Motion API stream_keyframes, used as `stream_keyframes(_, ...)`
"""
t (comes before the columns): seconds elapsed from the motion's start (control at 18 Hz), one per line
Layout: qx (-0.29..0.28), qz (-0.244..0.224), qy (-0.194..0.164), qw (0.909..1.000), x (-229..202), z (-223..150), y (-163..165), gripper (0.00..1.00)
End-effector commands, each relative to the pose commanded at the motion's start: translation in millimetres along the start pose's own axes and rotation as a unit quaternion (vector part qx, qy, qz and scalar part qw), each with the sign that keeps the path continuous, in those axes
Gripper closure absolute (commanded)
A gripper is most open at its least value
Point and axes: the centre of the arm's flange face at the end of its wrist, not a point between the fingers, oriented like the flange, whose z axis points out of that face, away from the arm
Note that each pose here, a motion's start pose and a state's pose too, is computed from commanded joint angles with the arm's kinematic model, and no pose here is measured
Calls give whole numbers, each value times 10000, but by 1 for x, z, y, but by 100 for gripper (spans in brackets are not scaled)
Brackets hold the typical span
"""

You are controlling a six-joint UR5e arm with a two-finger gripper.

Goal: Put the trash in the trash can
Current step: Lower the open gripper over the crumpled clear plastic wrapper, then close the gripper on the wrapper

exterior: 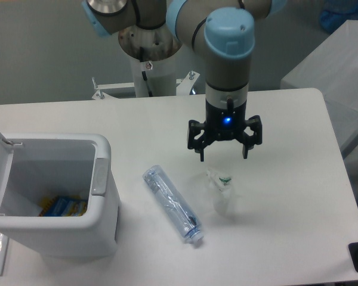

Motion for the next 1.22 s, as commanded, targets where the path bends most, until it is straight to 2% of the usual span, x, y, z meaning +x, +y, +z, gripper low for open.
stream_keyframes(0.11, 36, -37, 32, 10000, 0, 4, -1, 0)
stream_keyframes(0.33, -113, -284, 83, 9995, -4, 35, -5, 0)
stream_keyframes(0.72, -48, -235, 63, 9997, -6, 92, -13, 0)
stream_keyframes(1.11, -15, -157, 52, 9999, 2, 105, -19, 0)
stream_keyframes(1.17, -32, -158, 53, 9999, 1, 108, -19, 3)
stream_keyframes(1.22, -52, -159, 64, 9998, 2, 110, -18, 21)
